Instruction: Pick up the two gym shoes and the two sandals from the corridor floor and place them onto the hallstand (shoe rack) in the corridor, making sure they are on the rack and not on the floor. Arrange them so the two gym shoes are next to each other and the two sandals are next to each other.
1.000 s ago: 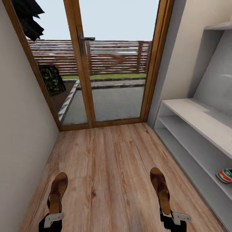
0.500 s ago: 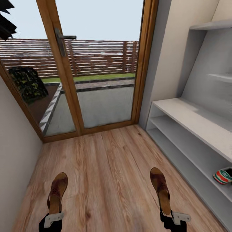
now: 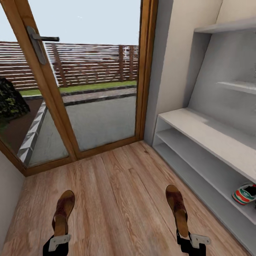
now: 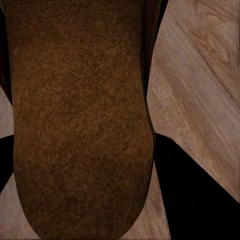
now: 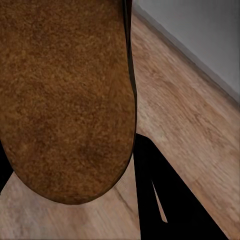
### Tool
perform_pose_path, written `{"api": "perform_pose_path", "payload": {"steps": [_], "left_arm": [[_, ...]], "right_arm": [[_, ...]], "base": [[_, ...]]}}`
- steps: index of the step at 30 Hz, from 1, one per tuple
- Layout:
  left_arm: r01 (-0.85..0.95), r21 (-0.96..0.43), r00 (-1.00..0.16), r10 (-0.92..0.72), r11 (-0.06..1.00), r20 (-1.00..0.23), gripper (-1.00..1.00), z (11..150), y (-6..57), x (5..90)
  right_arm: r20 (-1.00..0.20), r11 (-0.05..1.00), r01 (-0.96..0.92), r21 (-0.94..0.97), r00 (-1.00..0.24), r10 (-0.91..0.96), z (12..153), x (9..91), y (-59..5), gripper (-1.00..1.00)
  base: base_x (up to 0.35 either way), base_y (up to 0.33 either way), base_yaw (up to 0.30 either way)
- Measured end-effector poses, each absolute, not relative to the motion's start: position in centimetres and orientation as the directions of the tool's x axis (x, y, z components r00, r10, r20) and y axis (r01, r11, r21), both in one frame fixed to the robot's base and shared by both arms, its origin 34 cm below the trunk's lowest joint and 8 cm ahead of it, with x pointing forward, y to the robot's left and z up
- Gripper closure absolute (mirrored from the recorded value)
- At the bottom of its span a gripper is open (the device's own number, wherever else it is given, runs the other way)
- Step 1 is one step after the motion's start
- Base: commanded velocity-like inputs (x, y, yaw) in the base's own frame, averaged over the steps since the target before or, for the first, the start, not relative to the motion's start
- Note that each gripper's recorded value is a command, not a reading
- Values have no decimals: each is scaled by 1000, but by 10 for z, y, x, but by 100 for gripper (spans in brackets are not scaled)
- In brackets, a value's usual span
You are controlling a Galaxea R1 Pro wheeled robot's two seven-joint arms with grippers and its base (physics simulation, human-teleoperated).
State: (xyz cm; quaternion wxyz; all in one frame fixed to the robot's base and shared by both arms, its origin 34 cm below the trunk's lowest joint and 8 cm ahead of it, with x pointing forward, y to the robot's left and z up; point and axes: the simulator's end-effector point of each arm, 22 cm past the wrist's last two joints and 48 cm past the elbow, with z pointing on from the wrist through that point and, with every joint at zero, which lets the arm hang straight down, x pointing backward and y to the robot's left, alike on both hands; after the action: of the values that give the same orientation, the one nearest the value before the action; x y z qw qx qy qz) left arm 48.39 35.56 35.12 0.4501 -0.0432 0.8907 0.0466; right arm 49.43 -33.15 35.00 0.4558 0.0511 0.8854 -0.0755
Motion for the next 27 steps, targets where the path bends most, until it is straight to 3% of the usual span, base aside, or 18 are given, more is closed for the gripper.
{"api": "perform_pose_path", "payload": {"steps": [27], "left_arm": [[-119, 45, -590, -34, 992, -806, 100, 351, 356, 484]], "right_arm": [[-815, 984, 158, -87, -580, 21, 350, 494, -331, 100]], "base": [[269, 234, -265]]}}
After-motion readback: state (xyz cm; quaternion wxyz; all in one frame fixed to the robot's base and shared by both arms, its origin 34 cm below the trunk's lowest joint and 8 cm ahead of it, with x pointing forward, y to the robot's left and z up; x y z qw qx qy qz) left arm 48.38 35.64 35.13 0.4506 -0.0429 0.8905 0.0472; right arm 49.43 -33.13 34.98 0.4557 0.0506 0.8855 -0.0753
